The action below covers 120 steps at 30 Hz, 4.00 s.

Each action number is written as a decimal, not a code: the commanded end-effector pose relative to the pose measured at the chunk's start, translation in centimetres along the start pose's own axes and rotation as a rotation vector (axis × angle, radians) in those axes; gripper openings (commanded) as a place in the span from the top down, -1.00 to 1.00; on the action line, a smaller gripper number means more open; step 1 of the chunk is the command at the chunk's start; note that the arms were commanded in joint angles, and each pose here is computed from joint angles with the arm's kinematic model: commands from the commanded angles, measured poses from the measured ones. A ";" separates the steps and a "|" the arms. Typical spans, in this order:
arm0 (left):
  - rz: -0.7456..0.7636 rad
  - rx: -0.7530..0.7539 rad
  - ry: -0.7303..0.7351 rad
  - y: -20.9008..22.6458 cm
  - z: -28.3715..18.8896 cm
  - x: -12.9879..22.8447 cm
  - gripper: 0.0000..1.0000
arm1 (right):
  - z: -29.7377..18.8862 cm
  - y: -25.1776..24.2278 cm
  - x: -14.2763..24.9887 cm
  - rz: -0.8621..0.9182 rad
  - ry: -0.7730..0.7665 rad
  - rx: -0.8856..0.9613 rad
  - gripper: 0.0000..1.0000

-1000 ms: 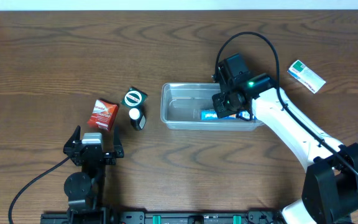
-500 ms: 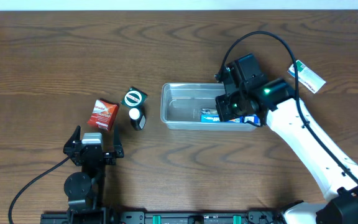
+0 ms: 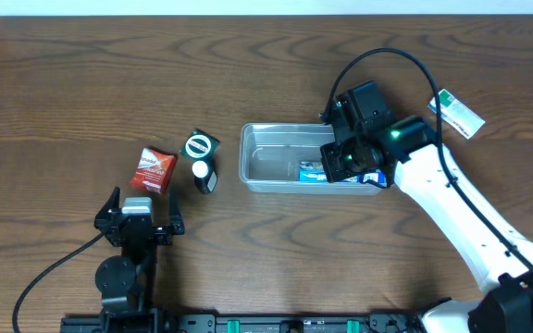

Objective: Pack container
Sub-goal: 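Push blue box flat against container side with right gripper, then move right gripper to white-green Panadol box and grasp it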

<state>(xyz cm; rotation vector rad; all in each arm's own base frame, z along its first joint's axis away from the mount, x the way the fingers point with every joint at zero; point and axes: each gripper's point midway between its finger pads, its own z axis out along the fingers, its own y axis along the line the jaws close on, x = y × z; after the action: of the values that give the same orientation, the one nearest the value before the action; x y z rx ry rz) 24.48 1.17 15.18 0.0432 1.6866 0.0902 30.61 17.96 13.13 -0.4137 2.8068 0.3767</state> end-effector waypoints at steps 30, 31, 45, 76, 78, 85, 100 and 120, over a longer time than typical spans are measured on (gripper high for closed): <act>0.003 0.017 0.047 -0.3 0.2 1.7 -0.96 | 5.6 -0.4 1.7 -0.006 0.125 0.031 0.97; 0.003 0.017 0.047 -0.3 0.2 1.7 -0.96 | 5.6 -0.3 1.5 -0.007 0.115 0.029 0.97; 0.003 0.017 0.047 -0.3 0.2 1.7 -0.96 | 5.0 2.4 -1.0 -0.102 0.035 -0.106 0.76; 0.003 0.017 0.047 -0.3 0.2 1.7 -0.96 | 13.5 4.0 -1.6 0.061 0.030 -0.018 0.63; 0.003 0.017 0.047 -0.3 0.2 1.7 -0.96 | 13.5 3.8 -1.7 0.068 0.028 -0.010 0.74; 0.003 0.017 0.047 -0.3 0.2 1.7 -0.96 | 13.5 2.5 -1.3 0.094 0.036 0.054 0.69; 0.003 0.017 0.047 -0.3 0.2 1.7 -0.96 | 13.4 1.7 -1.1 0.136 0.039 0.088 0.21; 0.003 0.017 0.047 -0.3 0.2 1.7 -0.96 | 2.7 4.9 -7.1 0.020 -0.066 0.043 -0.22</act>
<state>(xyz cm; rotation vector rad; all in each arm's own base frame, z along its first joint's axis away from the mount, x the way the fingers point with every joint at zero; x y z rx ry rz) 24.48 1.17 15.18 0.0432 1.6866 0.0902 34.47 24.42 7.47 -0.3166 2.9054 0.2645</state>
